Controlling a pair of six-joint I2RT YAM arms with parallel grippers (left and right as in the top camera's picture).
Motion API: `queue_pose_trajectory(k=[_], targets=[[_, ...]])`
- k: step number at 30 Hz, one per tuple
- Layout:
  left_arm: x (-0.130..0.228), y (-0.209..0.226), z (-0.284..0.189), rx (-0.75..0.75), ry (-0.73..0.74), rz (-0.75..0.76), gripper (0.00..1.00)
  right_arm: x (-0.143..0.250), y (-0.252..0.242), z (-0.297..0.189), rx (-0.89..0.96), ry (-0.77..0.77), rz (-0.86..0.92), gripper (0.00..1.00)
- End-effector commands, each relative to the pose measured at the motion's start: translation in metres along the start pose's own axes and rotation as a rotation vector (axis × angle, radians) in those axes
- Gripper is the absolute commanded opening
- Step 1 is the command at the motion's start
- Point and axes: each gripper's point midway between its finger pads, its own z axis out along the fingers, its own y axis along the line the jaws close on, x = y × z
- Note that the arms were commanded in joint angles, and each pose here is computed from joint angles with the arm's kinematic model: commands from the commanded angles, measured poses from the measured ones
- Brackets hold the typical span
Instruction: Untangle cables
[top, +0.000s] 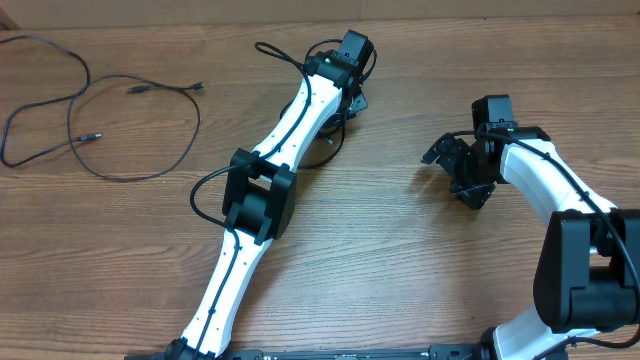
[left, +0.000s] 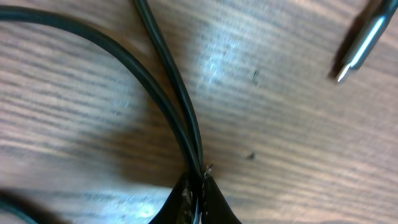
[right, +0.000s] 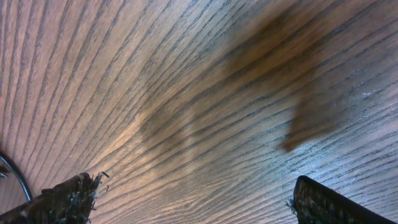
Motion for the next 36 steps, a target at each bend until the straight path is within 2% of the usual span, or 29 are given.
queue_pose_trajectory(k=[1, 9, 13, 18, 20, 23, 29, 36], targets=[[0.013, 0.017, 0.007, -0.045, 0.08, 0.061, 0.04, 0.0, -0.001, 0.001, 0.01, -0.011, -0.014, 1.0], [-0.017, 0.029, -0.064, -0.038, 0.058, 0.076, 0.04, 0.0, -0.001, 0.001, 0.01, -0.01, -0.014, 1.0], [-0.038, 0.04, -0.129, 0.007, -0.004, 0.117, 0.04, 0.0, -0.001, 0.001, 0.01, -0.011, -0.014, 1.0], [-0.046, 0.042, -0.183, 0.089, -0.049, 0.197, 0.04, 0.0, -0.001, 0.001, 0.01, -0.01, -0.014, 1.0], [-0.053, 0.042, -0.227, 0.139, -0.12, 0.235, 0.04, 0.0, -0.001, 0.001, 0.01, -0.011, -0.014, 1.0], [-0.059, 0.048, -0.267, 0.148, -0.211, 0.248, 0.04, 0.0, -0.001, 0.001, 0.01, -0.01, -0.014, 1.0], [-0.06, 0.051, -0.306, 0.182, -0.28, 0.286, 0.04, 0.0, -0.001, 0.001, 0.01, -0.01, -0.014, 1.0], [-0.057, 0.05, -0.317, 0.202, -0.294, 0.345, 0.04, 0.0, -0.001, 0.001, 0.01, -0.01, -0.014, 1.0]])
